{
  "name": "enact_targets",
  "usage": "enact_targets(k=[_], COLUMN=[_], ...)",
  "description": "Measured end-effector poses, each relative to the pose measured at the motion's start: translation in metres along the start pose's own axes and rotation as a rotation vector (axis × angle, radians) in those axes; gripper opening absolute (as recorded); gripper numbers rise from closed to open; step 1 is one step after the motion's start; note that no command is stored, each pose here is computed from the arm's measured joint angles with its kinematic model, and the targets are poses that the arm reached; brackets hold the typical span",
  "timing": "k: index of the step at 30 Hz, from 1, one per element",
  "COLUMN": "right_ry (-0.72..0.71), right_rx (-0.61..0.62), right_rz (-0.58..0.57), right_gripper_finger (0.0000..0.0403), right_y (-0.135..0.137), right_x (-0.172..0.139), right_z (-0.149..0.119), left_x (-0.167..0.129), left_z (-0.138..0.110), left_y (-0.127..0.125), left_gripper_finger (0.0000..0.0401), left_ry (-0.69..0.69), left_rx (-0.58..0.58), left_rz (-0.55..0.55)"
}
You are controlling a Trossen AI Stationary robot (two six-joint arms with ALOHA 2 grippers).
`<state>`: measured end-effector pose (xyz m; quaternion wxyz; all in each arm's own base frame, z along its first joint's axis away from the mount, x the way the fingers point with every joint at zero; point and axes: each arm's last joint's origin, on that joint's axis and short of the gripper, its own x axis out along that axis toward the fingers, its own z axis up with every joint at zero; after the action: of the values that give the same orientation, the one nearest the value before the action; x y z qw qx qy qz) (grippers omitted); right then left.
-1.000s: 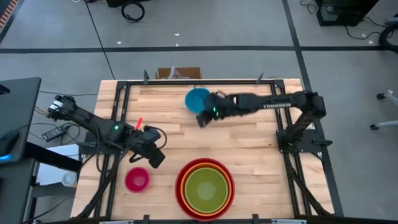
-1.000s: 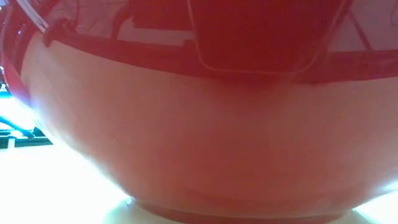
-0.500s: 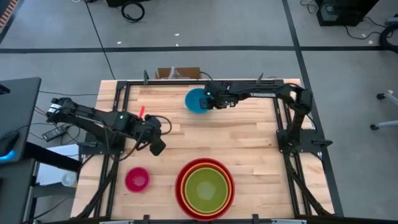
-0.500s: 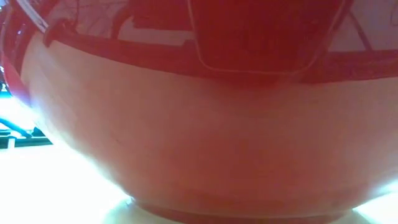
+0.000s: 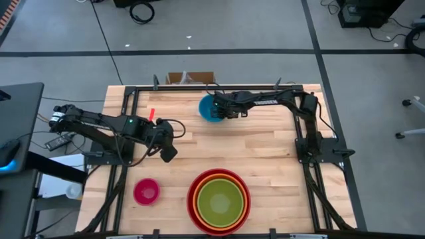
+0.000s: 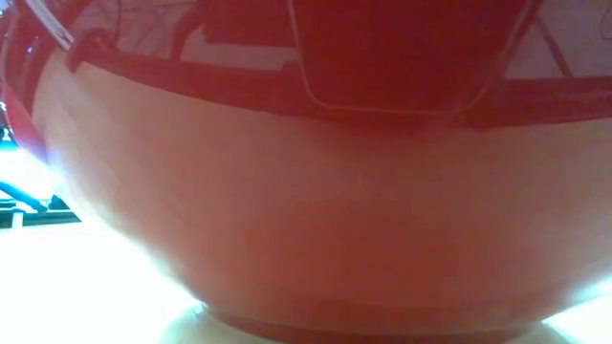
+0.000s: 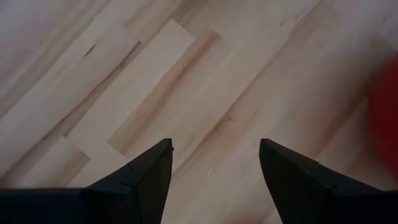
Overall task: Nest bowls inside each other
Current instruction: Stack the blue bowl on top of the green bowl
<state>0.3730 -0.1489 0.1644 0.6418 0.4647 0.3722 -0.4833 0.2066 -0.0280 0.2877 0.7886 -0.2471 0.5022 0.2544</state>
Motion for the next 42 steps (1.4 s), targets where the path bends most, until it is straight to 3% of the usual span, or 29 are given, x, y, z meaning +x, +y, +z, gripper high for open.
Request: enact_targets(k=[8,14,20,24,30,37,42], right_ry=[-0.085,-0.051,-0.06,-0.042,0.059,0.073,0.102], right_rx=[-0.111,-0.235,-0.36,-0.453,-0.616,-0.857,-0.961], right_rz=[0.014,0.017,0.154,0.294,0.428,0.463,0.467], right_gripper_finger=[0.002,0.0013,0.0013,0.0013,0.0013,0.0013,0.0013], right_y=[0.003,-0.001,0.006,0.011,0.017,0.02,0.021], right_x=[-0.013,-0.036,-0.095,-0.135,-0.169,-0.184,-0.179], right_z=[0.005,0.002,-0.019,-0.042,-0.098,-0.169,-0.208], left_x=[0.0,0.0,0.0,0.0,-0.001,-0.005,-0.009], left_z=[0.0,0.0,0.001,0.002,0.002,-0.011,-0.018], left_y=[0.0,0.0,0.0,-0.002,-0.005,-0.018,-0.031], left_gripper_finger=[0.0243,0.0243,0.0243,0.0243,0.0243,0.0243,0.0241], left_ry=[-0.006,-0.01,-0.019,-0.044,-0.058,-0.048,-0.078], left_rx=[0.001,-0.001,-0.043,-0.078,-0.159,-0.228,-0.238], left_rz=[0.006,0.008,0.01,-0.002,-0.025,-0.077,-0.161])
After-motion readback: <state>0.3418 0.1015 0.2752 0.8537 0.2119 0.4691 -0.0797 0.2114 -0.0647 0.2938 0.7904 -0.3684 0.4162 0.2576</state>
